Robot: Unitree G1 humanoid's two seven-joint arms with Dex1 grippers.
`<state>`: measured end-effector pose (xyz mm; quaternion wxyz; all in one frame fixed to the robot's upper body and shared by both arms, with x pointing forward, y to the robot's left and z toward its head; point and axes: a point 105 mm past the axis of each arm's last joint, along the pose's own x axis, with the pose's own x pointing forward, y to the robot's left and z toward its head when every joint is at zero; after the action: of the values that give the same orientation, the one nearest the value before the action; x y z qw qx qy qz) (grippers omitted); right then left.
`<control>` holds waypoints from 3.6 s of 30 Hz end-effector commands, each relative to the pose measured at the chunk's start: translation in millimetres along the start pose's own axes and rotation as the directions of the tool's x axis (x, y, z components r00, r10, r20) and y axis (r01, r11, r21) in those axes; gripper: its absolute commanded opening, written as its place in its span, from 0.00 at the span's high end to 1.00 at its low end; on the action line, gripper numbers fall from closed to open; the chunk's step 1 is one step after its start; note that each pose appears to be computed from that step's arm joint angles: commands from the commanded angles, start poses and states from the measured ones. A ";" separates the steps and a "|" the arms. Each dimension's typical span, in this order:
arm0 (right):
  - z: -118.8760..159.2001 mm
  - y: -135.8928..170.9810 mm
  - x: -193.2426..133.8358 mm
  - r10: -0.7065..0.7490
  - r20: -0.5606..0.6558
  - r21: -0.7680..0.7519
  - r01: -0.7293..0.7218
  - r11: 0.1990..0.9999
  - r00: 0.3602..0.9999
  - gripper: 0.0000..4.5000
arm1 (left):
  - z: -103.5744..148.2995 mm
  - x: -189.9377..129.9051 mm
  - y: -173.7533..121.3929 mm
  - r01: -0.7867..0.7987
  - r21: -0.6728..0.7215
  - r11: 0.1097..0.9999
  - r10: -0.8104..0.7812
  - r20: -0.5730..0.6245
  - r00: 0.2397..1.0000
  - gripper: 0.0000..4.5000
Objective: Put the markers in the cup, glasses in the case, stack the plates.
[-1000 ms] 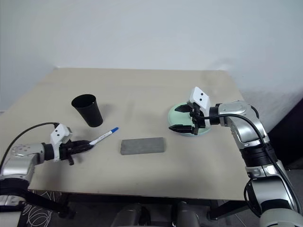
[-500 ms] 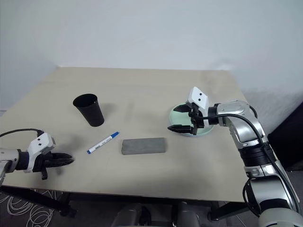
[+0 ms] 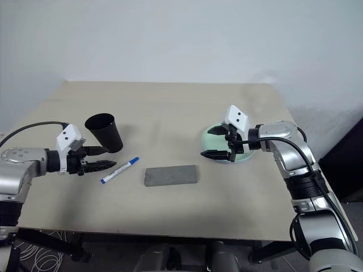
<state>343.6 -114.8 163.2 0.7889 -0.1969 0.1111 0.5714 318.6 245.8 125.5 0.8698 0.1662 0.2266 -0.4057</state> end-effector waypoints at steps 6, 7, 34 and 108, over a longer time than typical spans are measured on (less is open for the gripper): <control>16.3 -3.8 -2.4 -0.016 0.037 -0.054 0.018 0.998 0.999 0.00 | 11.4 28.3 -0.9 -0.036 0.091 0.995 0.046 -0.111 0.993 0.04; 16.3 -3.9 -2.1 -0.016 0.038 -0.054 0.018 0.998 0.999 0.00 | 10.7 30.9 0.1 -0.042 0.097 0.994 0.054 -0.125 0.991 0.04; 18.2 -5.8 -1.2 -0.028 0.049 -0.061 0.031 0.998 0.998 0.00 | -27.8 63.9 2.4 -0.095 0.015 0.995 0.091 -0.467 0.880 0.12; 31.9 -22.9 -1.1 -0.070 0.086 -0.073 0.076 0.994 0.994 0.00 | 90.9 -11.5 104.1 -0.664 -0.192 0.723 0.676 0.398 0.620 0.01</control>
<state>359.4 -107.5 177.0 0.7990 -0.1979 0.0831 0.5618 422.2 267.4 181.9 0.9874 0.1313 0.0037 -0.0882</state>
